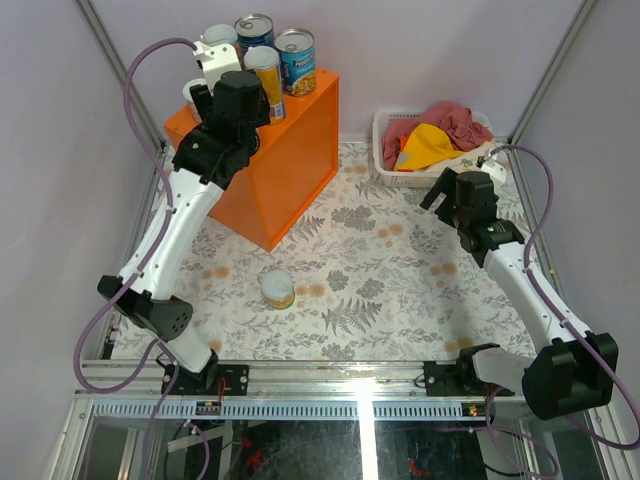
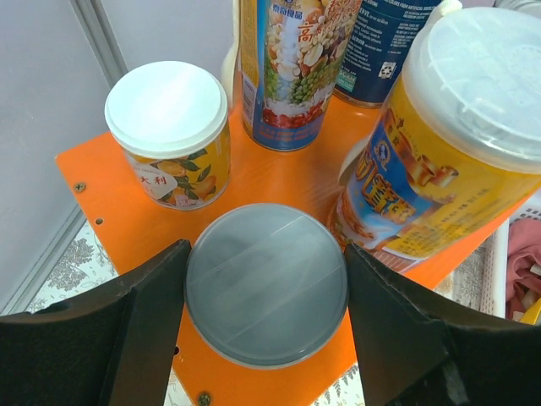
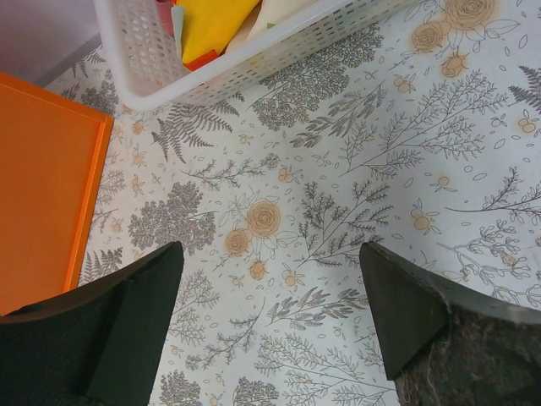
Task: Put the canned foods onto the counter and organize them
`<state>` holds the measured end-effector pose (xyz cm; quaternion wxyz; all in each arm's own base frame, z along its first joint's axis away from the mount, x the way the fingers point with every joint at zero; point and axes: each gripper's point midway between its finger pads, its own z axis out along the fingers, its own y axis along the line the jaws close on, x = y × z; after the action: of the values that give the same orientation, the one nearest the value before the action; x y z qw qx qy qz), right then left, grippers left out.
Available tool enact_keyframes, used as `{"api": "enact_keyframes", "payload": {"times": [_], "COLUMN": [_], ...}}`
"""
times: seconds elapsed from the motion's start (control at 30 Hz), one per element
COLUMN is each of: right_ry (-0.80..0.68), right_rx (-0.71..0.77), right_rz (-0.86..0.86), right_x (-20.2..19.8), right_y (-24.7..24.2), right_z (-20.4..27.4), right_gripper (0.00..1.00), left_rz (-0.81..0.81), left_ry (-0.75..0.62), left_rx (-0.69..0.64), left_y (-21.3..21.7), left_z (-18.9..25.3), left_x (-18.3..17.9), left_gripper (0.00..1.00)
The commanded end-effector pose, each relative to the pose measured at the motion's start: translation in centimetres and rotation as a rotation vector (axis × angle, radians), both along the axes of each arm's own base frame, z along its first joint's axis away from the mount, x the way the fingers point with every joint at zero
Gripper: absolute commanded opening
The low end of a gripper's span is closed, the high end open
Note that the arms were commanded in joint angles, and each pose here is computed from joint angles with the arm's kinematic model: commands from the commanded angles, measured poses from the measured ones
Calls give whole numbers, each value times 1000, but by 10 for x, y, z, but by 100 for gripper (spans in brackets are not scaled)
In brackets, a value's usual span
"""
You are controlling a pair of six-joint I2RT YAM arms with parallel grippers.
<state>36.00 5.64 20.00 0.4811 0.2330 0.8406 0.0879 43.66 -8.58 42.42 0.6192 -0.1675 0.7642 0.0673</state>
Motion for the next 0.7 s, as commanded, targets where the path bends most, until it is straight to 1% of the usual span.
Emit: {"api": "enact_keyframes", "payload": {"times": [0.0,0.4,0.43,0.47,0.5,0.53,0.6,0.63,0.67], "right_ry": [-94,-92,-92,-90,-91,-91,-89,-90,-90], "right_rx": [37,34,35,34,36,37,39,40,40], "right_rz": [8,9,10,11,13,15,17,18,19], "right_x": [14,15,15,15,16,16,17,18,18], "right_y": [6,6,7,7,8,8,9,9,10], "right_z": [32,31,31,31,31,32,31,32,32], "right_gripper": [92,92,92,92,92,92,92,92,92], "left_rz": [-12,-40,-37,-34,-31,-32,-34,-34,-34], "left_ry": [-73,4,8,8,11,15,17,16,17], "left_rx": [-34,3,5,6,8,10,9,9,9], "left_y": [3,-4,-3,-3,-2,-3,-3,-3,-3], "left_z": [28,2,0,0,-1,-3,-4,-4,-5], "left_x": [6,16,16,16,16,17,17,17,17], "left_gripper": [0,1,6,17,25,29,44,50,54]}}
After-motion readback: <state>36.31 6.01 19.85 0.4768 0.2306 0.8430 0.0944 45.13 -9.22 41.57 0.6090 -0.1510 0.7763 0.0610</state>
